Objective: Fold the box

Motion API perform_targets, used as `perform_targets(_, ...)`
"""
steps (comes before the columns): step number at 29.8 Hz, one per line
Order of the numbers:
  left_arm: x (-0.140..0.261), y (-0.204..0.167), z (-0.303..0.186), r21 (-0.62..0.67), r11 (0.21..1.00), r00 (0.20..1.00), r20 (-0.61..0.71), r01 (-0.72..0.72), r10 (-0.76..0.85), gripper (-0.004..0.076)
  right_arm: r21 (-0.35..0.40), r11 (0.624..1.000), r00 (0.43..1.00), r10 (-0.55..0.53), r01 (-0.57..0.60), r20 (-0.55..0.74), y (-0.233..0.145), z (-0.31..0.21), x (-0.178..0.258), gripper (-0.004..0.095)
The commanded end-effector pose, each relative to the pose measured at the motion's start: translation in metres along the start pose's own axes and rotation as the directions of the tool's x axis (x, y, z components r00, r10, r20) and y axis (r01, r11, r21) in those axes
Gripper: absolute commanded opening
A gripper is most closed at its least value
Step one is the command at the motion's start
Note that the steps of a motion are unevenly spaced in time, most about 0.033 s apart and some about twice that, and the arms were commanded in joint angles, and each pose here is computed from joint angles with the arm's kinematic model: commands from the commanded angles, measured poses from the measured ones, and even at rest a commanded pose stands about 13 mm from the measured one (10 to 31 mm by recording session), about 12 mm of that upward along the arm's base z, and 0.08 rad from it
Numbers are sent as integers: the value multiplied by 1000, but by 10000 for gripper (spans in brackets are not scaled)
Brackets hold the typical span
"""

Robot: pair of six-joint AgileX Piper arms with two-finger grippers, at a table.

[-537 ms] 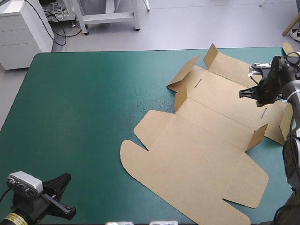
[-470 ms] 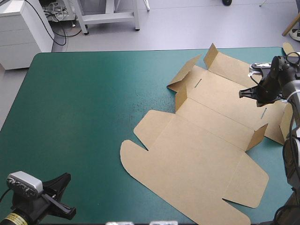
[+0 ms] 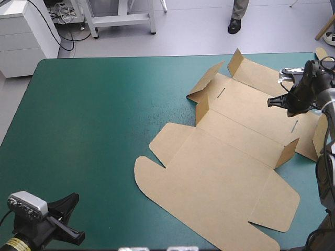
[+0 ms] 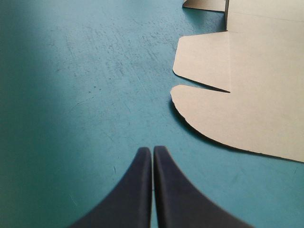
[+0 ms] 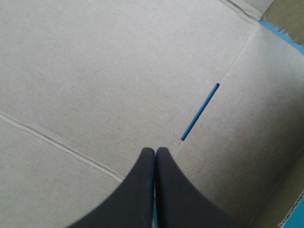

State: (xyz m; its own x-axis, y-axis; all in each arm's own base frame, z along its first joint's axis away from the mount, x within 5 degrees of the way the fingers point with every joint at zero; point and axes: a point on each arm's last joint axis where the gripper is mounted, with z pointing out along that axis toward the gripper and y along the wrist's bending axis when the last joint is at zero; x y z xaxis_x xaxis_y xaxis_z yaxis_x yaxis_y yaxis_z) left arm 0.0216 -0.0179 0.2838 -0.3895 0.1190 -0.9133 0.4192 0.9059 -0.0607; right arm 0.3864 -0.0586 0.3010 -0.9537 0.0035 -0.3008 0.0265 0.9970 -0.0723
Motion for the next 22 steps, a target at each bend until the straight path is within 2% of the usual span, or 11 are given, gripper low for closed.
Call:
perform_targets(1, -12, -1, -2, 15, 1000, 997, 75, 12, -13, -8, 19, 1000, 991, 17, -20, 135, -5, -44, -4, -21)
perform_targets(15, -12, -1, -2, 15, 1000, 997, 75, 12, -13, -8, 44, 998, 938, 15, -32, 346, -3, -137, 28, -21)
perform_targets(22, -12, -1, -2, 15, 1000, 997, 75, 12, -13, -8, 33, 998, 950, 38, -51, 309, 1, -136, 59, -22)
